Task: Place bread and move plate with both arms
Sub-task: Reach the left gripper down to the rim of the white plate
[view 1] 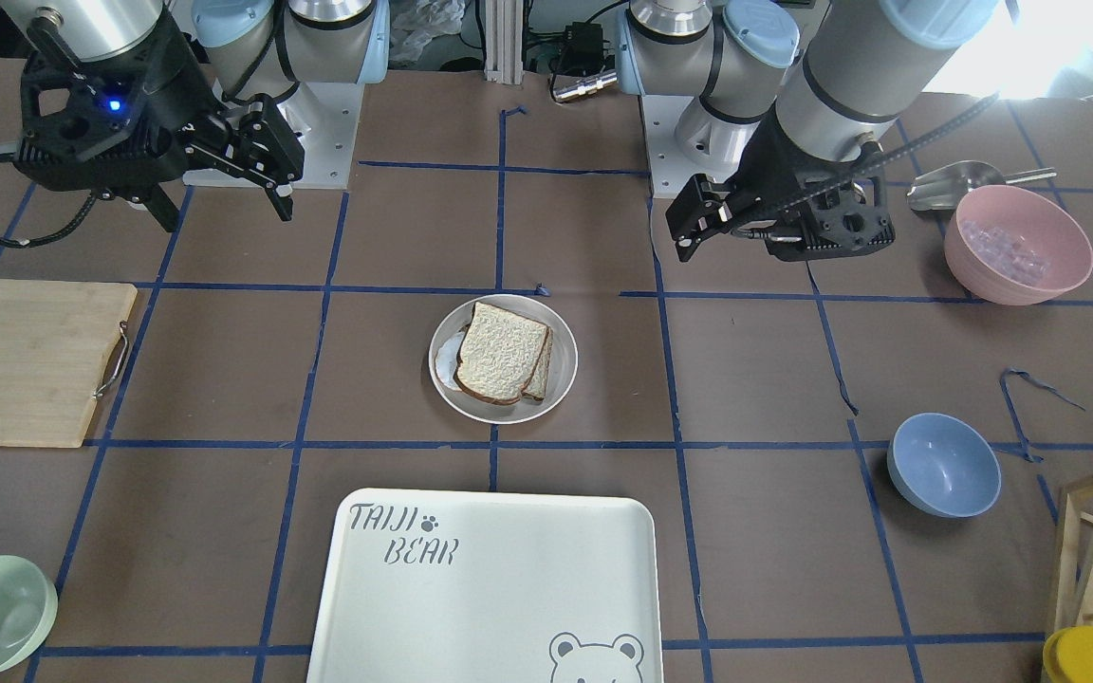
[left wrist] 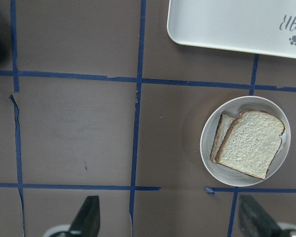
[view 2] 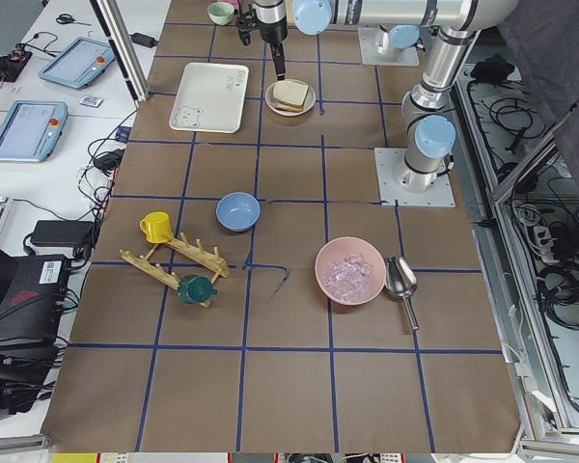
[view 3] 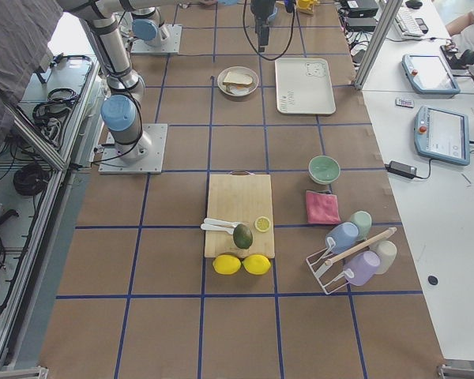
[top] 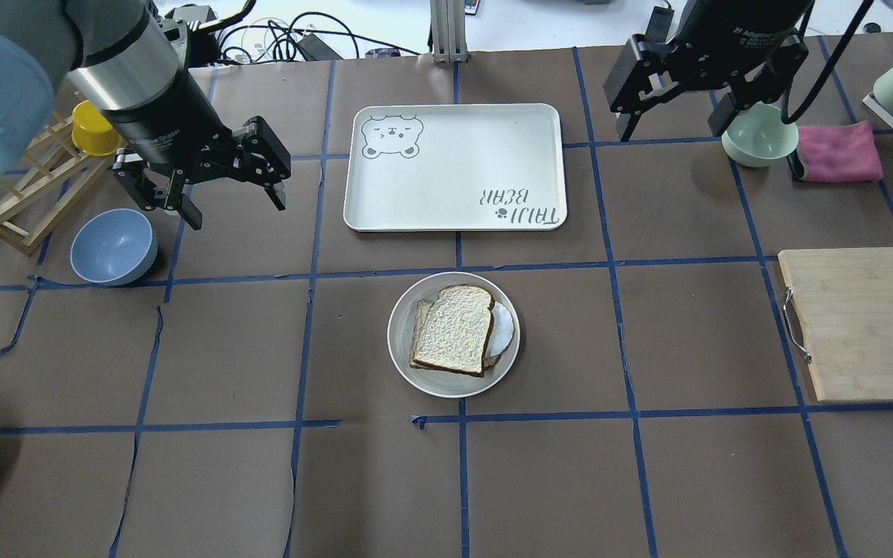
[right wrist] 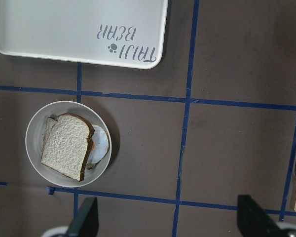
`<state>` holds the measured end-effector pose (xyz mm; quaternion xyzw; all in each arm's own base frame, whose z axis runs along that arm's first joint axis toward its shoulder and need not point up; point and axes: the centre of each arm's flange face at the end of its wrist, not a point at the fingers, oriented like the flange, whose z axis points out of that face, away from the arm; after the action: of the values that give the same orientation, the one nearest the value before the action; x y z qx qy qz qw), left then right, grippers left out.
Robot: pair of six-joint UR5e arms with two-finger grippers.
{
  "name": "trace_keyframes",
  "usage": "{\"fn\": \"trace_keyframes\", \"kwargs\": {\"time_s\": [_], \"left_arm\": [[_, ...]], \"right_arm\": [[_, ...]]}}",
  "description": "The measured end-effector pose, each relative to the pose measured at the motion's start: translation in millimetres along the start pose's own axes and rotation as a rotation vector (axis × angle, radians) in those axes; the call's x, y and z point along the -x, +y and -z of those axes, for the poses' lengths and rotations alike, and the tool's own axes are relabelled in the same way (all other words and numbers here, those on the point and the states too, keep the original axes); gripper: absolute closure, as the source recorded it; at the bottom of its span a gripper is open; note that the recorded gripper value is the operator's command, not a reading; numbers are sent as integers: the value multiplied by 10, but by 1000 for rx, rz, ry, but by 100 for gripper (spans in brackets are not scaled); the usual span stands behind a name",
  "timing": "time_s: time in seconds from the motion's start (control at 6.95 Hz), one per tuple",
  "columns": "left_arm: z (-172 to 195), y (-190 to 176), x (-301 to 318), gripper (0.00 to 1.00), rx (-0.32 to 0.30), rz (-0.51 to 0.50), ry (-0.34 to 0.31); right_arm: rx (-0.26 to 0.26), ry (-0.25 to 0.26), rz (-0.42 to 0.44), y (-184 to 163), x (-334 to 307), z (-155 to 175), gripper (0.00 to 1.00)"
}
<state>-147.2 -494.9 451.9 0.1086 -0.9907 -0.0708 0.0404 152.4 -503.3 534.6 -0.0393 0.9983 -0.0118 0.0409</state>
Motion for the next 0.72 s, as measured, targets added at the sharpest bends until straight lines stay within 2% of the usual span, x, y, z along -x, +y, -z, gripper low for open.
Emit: {"fn": "trace_keyframes", "kwargs": {"time_s": [0.14,0.29,0.43,0.72], "left_arm": [[-308,8,-149,0,20,50,2],[-698,48,-336,0,26,84,12],[-1117,115,-451,0,36,91,22],[-1867,262,-487,4,61,85,75]], "right_arm": [[-30,19,22,2,117,-65,0],[-65,60,47,1,251,-177,0],[-90,91,50,-23,295,-271,0],[-95,103,33,-60,216,-338,0]]}}
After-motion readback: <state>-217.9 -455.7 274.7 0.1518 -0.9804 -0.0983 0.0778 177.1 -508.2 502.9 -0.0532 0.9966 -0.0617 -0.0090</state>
